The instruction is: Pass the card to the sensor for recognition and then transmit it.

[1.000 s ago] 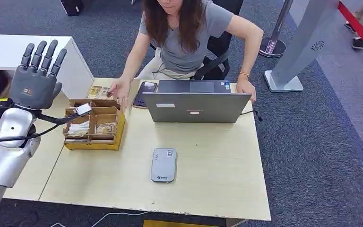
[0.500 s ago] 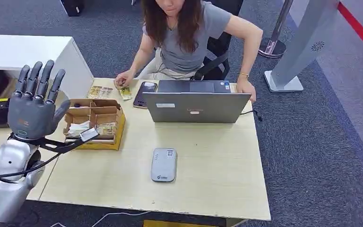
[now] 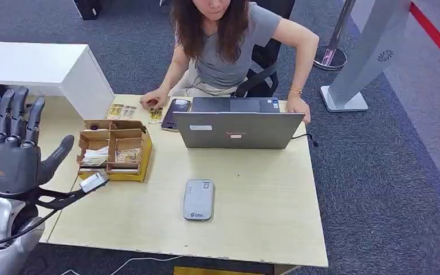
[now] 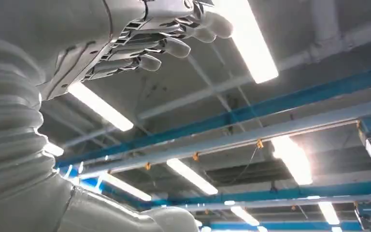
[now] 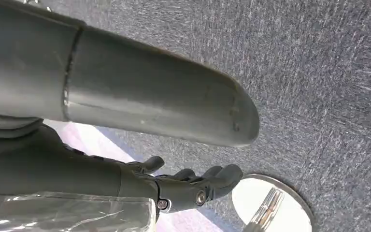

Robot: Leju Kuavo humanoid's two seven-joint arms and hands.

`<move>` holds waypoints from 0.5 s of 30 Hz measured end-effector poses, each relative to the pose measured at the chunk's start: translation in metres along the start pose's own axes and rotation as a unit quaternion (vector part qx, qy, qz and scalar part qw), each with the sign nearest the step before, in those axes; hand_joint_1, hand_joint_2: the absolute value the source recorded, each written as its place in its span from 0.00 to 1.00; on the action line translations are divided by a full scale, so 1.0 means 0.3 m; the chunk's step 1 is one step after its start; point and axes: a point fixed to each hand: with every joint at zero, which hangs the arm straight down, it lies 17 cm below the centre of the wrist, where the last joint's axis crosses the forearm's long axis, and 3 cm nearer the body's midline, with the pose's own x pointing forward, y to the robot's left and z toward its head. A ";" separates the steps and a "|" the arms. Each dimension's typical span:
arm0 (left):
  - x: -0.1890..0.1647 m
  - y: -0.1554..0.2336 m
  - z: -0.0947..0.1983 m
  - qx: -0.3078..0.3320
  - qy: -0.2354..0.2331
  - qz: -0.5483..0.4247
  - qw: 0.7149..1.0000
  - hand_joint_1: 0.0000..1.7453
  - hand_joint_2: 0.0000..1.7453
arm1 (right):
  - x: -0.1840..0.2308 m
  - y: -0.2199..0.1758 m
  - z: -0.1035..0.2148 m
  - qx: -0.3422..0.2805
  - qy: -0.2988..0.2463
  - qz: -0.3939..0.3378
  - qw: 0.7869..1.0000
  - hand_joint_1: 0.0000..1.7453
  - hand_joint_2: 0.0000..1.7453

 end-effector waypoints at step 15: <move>0.014 0.032 0.093 0.000 0.081 0.234 0.969 0.00 1.00 | -0.026 0.008 0.007 -0.001 0.013 -0.016 1.000 0.00 0.00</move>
